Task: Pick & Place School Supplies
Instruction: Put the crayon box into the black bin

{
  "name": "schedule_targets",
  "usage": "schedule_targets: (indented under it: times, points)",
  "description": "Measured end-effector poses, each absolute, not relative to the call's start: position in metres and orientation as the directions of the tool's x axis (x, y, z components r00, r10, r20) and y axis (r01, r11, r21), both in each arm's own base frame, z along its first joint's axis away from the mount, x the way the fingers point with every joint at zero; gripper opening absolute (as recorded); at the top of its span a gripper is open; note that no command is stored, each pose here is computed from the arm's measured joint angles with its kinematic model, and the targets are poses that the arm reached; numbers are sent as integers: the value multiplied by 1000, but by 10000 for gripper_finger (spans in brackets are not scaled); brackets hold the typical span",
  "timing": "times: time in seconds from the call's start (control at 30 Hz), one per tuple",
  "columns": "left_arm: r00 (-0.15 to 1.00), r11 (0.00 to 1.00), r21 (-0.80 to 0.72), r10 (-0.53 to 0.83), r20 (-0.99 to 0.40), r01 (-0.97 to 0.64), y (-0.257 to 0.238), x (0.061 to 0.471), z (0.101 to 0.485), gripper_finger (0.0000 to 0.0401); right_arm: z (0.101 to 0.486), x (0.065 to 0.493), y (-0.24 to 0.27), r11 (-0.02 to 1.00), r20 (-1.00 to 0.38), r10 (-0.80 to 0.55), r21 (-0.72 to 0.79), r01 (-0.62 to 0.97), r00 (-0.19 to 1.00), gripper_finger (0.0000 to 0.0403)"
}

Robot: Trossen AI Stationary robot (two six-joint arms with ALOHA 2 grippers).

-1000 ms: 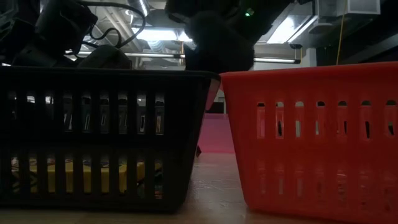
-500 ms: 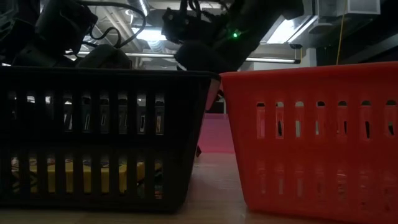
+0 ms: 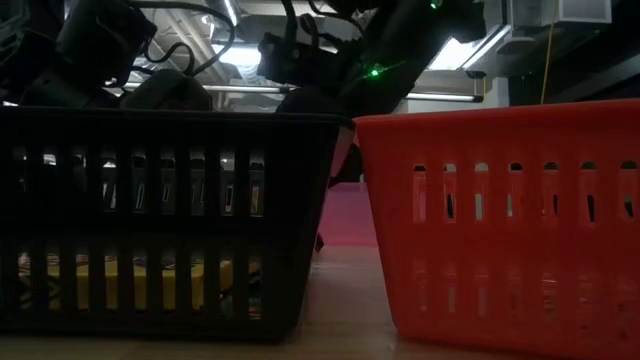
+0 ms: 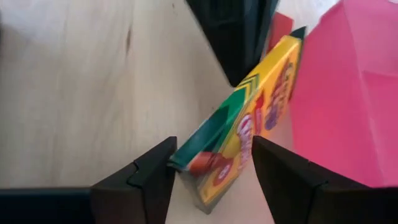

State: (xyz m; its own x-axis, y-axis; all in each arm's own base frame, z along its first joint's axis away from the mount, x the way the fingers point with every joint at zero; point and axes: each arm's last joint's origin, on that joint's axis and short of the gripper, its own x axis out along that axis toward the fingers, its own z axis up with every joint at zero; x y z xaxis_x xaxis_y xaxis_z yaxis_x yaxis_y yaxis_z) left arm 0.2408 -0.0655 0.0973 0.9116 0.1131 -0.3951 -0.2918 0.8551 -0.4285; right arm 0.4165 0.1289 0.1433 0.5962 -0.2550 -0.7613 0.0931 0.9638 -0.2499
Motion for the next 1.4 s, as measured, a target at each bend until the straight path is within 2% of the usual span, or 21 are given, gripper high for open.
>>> schedule_targets:
  times: [0.27, 0.47, 0.77, 0.9, 1.0, 1.13, 1.4]
  points:
    - [921, 856, -450, 73, -383, -255, -68, 241, 99, 2, 143, 417, 128, 961, -757, -266, -256, 105, 597, 111]
    - [925, 860, -476, -13, -380, -183, -75, 240, 100, 2, 144, 417, 127, 960, -754, -274, -256, 116, 597, 37]
    - [905, 846, -532, -256, -339, 39, -106, 230, 111, 2, 145, 410, 131, 951, -769, -304, -278, 134, 563, 44]
    - [898, 842, -532, -300, -322, 90, -118, 220, 120, 2, 153, 403, 137, 947, -766, -314, -299, 121, 561, 42]
    - [883, 859, -510, -265, -386, 35, -124, 210, 121, 2, 171, 396, 145, 952, -747, -295, -286, 113, 596, 40]
    - [865, 880, -463, -148, -480, -106, -125, 196, 121, 2, 196, 384, 163, 972, -731, -216, -220, 77, 648, 40]
    - [862, 888, -389, 16, -507, -246, -121, 179, 129, 2, 220, 369, 208, 994, -693, 107, 47, -103, 713, 41]
